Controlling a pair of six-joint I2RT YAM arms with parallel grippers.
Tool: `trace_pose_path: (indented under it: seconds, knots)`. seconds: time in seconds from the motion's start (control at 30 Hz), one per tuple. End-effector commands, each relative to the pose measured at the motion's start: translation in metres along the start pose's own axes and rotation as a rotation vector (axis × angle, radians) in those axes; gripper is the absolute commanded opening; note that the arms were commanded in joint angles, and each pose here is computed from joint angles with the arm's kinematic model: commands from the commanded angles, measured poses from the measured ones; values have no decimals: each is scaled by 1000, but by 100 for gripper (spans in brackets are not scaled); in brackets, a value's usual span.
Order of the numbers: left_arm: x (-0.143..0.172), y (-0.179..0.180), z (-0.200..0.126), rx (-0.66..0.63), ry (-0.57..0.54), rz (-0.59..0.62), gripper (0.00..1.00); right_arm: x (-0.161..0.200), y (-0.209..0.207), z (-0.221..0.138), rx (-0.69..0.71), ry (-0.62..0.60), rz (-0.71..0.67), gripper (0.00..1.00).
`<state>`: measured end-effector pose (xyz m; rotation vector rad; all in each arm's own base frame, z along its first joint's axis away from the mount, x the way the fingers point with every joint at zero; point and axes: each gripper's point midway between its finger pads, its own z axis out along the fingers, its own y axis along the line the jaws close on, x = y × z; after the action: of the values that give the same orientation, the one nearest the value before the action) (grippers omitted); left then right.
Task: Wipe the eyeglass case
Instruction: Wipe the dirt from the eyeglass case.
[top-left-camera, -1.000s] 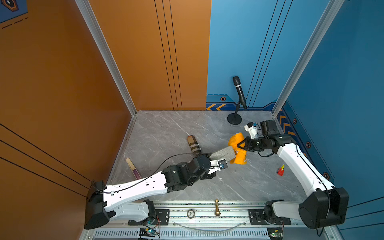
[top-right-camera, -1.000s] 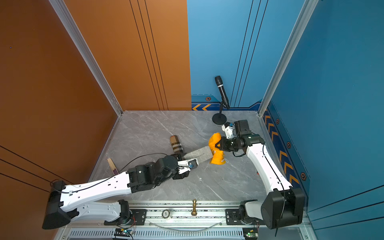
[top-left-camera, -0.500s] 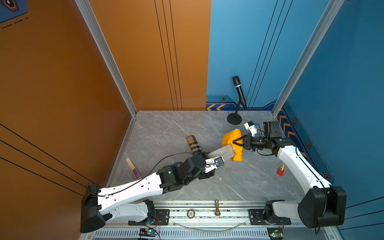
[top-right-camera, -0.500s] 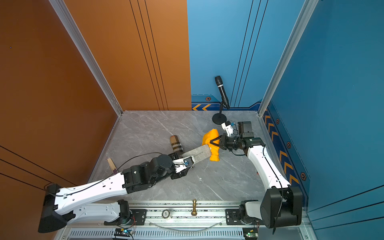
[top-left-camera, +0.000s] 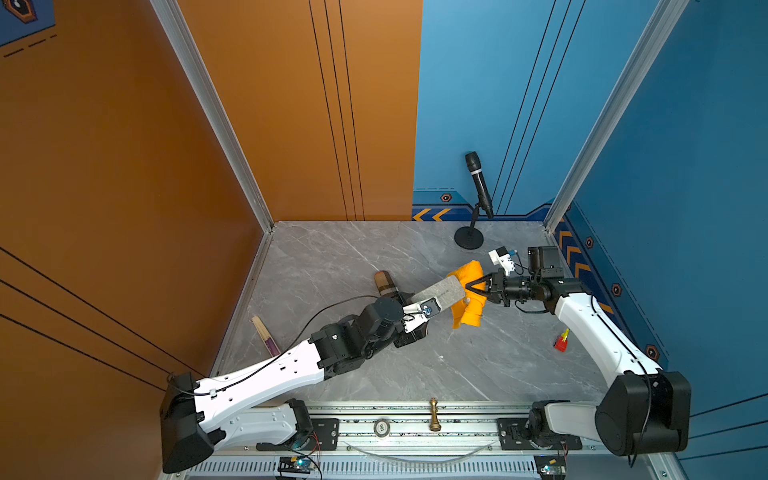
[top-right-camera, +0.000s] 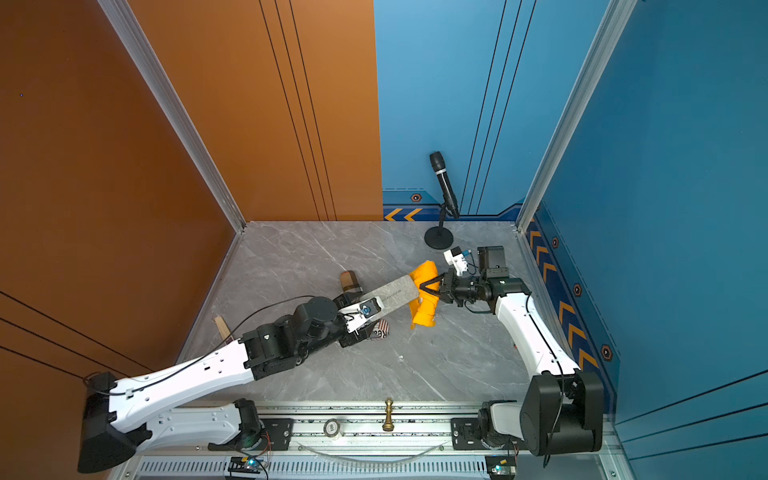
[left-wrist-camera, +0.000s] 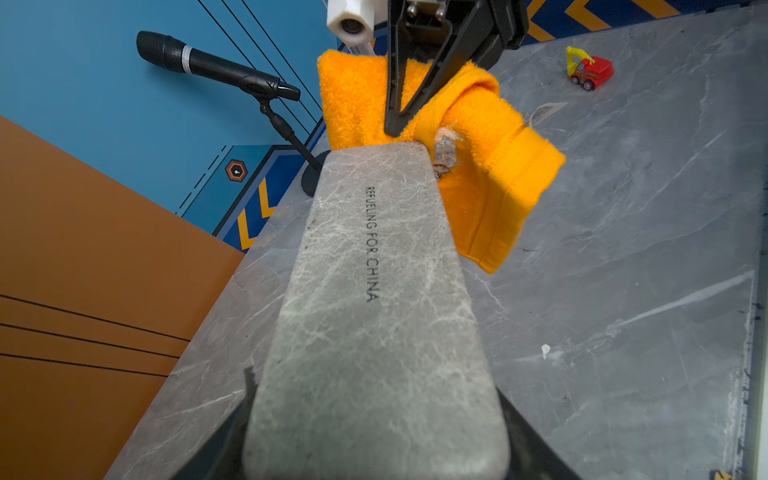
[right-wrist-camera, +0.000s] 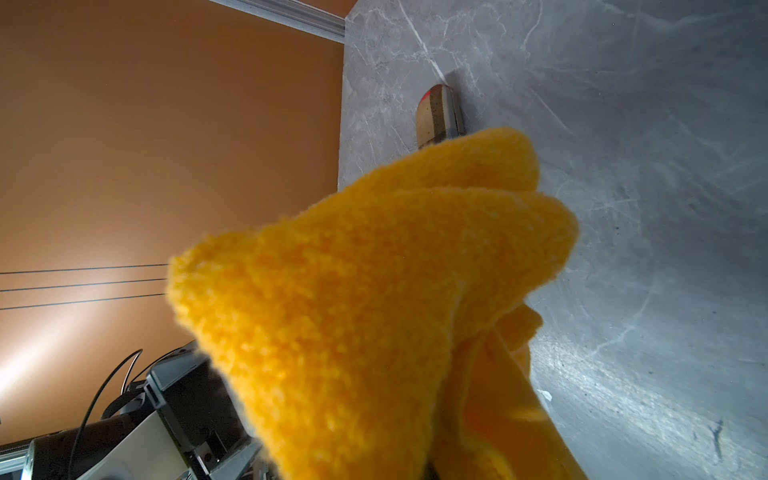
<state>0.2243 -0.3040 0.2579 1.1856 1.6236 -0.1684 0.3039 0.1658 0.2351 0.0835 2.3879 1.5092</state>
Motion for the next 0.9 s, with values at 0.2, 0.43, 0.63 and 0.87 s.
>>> trace_pose_path:
  seconds: [0.2,0.43,0.63,0.87]
  knots:
    - [-10,-33,0,158,-19,-97,36,-7,15,17,-9,33,-69,0]
    - [-12,24,-3,-92,-100,-165,36,7,8,13,-9,41,-42,0]
    - [-7,58,-15,-199,-151,-239,37,19,8,13,-54,53,-5,0]
    - [-7,21,-6,23,-113,-242,37,9,15,12,-65,34,-30,0]
